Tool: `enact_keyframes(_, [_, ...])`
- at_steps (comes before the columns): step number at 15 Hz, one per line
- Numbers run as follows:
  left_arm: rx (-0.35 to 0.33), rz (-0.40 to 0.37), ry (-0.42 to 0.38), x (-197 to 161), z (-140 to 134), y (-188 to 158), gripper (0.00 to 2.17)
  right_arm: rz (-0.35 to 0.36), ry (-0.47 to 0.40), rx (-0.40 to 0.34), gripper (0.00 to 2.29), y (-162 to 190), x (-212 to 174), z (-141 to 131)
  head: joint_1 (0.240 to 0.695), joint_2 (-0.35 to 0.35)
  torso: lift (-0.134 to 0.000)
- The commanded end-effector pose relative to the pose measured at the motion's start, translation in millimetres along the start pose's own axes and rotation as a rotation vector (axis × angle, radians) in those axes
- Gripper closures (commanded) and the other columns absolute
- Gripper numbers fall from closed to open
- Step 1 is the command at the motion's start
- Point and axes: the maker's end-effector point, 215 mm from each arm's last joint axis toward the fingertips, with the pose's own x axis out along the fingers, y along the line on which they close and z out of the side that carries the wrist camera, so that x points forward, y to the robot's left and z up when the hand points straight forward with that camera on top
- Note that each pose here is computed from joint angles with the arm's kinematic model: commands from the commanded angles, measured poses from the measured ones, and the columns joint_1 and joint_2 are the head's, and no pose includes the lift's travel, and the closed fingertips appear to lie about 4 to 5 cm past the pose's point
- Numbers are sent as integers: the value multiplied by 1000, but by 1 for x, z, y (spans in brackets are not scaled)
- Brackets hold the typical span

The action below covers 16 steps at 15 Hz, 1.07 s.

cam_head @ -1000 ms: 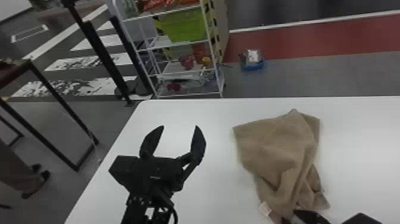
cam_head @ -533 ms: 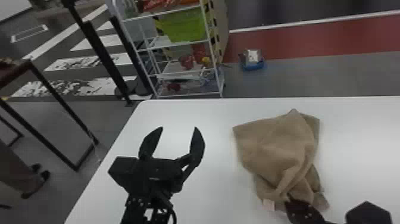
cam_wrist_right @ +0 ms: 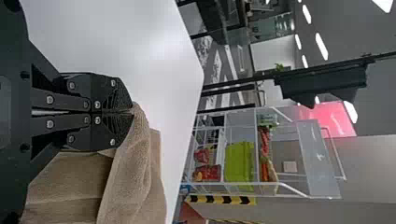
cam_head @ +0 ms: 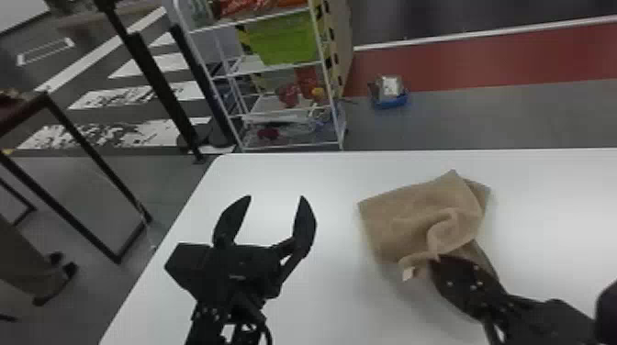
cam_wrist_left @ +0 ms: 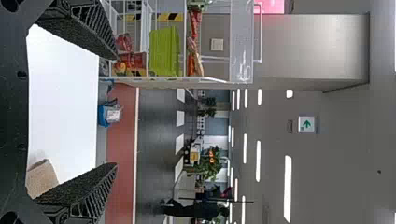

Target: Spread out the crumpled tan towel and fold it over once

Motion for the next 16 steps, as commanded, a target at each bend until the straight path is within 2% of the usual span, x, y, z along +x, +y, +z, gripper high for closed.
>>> enact_keyframes(1, [6,-1,5,-1,-2,0,80,-15,-106,8,1298,-8,-11,51,695,350,-124])
enact_keyframes(3, [13,-3,8,-2,-3,1,80,-47,-216,11,1298,-23,-27,97,695,350,-124])
enact_keyframes(6, [13,-21,10,-3,-3,-5,80,-96,-409,83,1298,-54,-65,161,695,325,-124])
enact_keyframes(9, [14,-33,7,-3,-2,-11,80,-114,-528,121,1298,-70,-101,197,695,255,-124])
enact_keyframes(12, [14,-46,5,-3,0,-15,80,-174,-591,121,1298,-96,-133,211,695,211,-124])
enact_keyframes(14, [18,-52,2,-3,2,-17,80,-272,-594,97,1298,-127,-150,208,695,176,-124])
enact_keyframes(16, [20,-59,4,-3,1,-19,80,-408,-543,106,1298,-178,-163,179,695,109,-124])
